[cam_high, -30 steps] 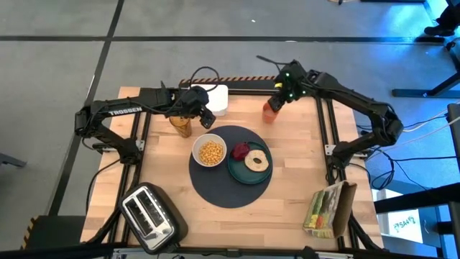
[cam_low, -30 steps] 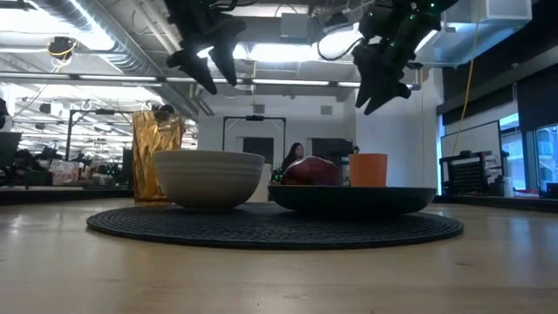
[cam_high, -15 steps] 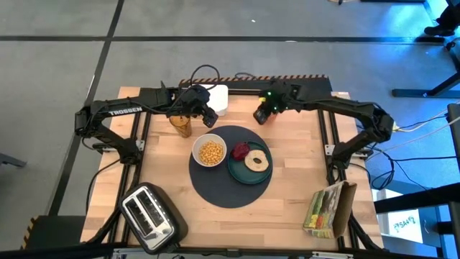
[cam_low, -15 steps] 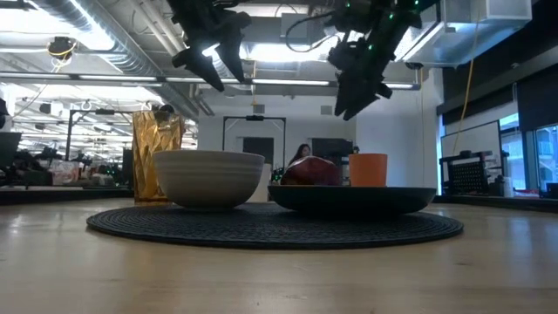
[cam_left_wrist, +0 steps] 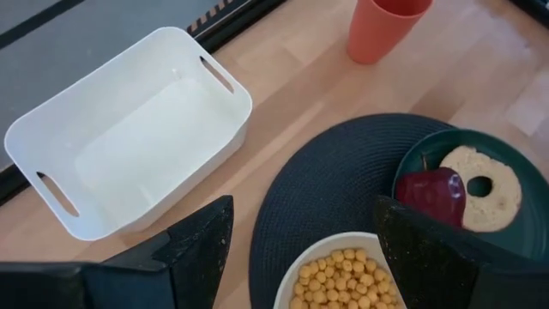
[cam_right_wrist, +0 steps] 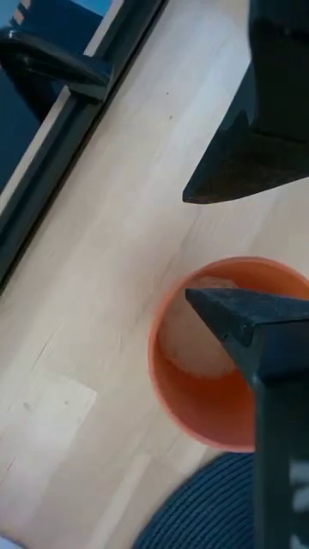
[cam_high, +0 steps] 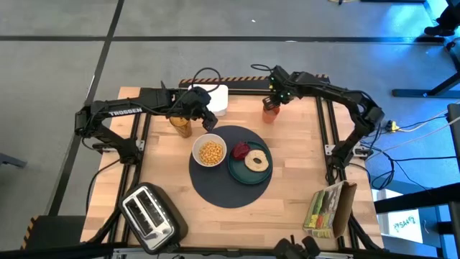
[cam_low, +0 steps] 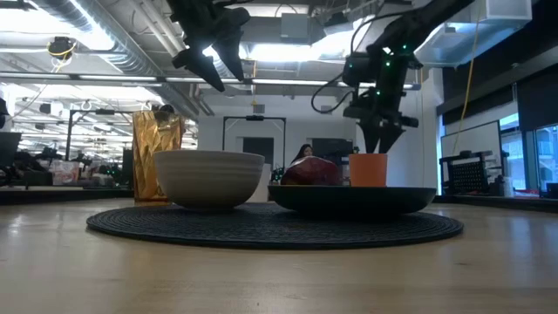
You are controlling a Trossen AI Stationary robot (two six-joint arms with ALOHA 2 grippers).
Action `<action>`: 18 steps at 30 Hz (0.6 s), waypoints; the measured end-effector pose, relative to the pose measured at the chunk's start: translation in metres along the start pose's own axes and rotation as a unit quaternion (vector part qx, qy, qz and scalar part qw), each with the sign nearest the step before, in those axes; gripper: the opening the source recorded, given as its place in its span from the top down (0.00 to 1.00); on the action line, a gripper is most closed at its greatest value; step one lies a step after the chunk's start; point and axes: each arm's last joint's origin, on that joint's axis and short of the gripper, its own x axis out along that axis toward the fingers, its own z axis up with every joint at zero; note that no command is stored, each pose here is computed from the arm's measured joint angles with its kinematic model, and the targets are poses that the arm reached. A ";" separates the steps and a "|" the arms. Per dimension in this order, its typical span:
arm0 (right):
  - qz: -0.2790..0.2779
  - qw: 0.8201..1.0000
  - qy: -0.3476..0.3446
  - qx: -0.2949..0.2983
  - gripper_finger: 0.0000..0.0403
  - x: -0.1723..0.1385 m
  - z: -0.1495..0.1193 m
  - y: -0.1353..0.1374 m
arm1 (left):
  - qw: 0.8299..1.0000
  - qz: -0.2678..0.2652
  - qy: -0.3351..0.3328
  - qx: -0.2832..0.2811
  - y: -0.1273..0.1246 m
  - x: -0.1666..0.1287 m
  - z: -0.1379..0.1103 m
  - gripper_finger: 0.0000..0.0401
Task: Arrange a breakfast setting
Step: Put the orange cup of rice to the top of the green plate
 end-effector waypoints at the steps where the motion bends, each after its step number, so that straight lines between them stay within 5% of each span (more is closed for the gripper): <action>1: 0.000 1.000 0.001 -0.003 0.61 0.001 0.000 0.000 | 1.000 -0.001 0.000 0.002 -0.001 0.000 0.000 0.31; 18: 0.006 0.998 0.058 -0.029 0.65 0.032 -0.002 0.005 | 1.000 0.000 0.003 0.028 -0.001 0.000 -0.001 0.31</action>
